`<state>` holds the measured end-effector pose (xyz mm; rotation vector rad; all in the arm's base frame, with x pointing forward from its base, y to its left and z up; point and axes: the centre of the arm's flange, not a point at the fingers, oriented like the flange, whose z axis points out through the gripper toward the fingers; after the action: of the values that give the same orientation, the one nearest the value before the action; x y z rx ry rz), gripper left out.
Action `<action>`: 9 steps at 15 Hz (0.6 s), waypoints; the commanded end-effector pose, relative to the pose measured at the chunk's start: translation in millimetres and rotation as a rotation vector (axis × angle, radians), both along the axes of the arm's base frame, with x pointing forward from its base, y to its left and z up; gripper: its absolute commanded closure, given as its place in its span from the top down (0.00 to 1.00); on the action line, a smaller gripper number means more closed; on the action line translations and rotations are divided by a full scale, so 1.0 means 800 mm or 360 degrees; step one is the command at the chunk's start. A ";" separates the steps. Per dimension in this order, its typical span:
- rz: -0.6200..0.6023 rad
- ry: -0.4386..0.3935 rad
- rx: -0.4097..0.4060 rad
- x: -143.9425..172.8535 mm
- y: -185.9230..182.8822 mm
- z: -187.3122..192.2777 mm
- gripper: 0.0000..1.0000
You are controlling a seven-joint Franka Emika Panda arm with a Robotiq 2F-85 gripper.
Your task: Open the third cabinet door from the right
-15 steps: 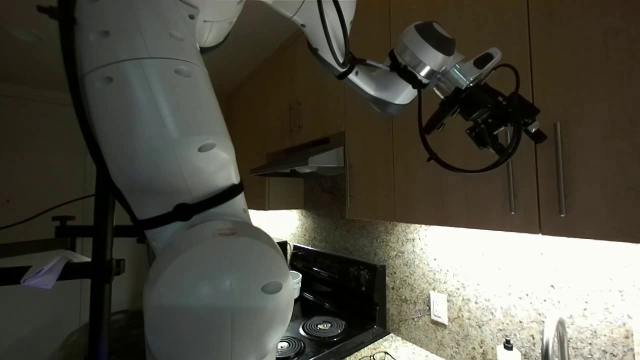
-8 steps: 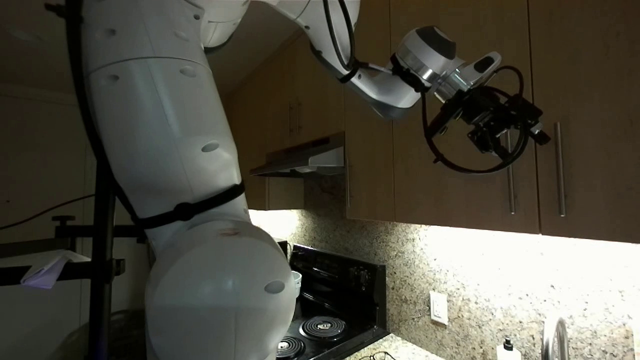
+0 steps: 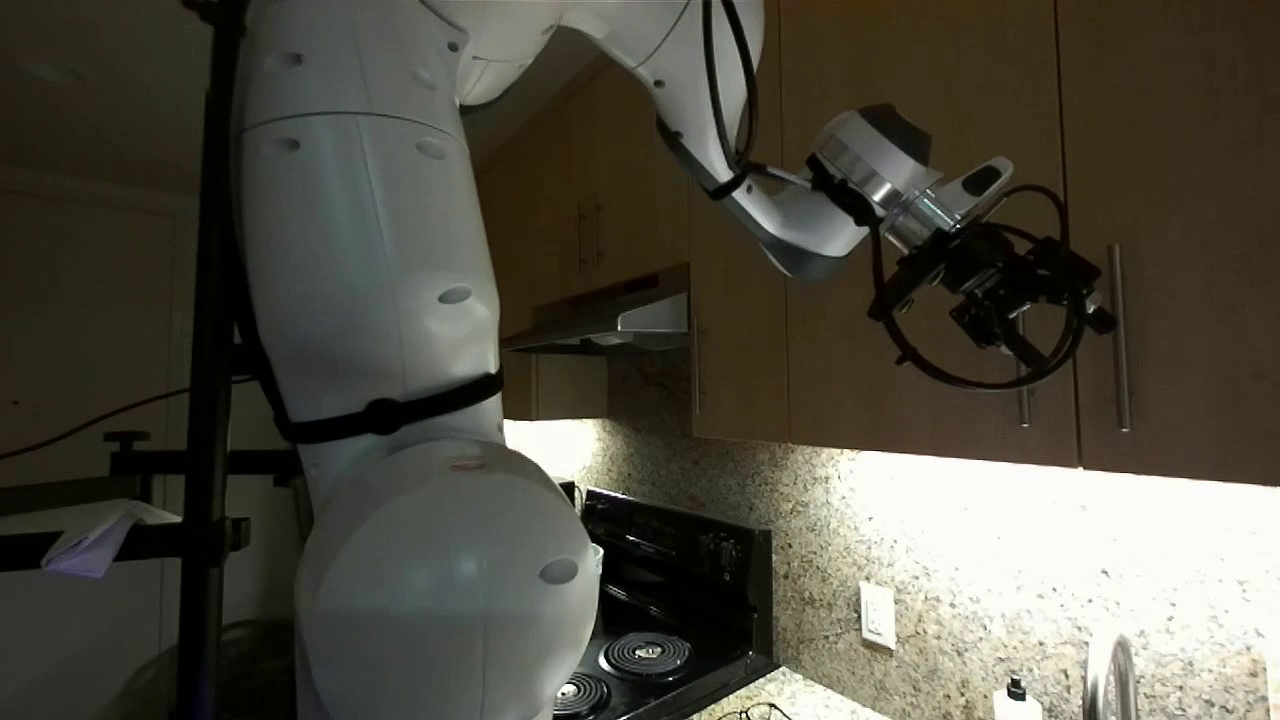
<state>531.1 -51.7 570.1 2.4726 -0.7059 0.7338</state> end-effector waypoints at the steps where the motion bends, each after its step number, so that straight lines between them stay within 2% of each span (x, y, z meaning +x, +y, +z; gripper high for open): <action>1: -0.0057 -0.0188 -0.0042 0.029 -0.004 -0.007 1.00; 4: -0.0159 -0.0339 -0.0093 0.035 -0.014 -0.006 1.00; 9: -0.0293 -0.0432 -0.0115 0.037 -0.034 -0.017 1.00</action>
<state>555.4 -75.6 563.9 2.2779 -0.9193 0.9658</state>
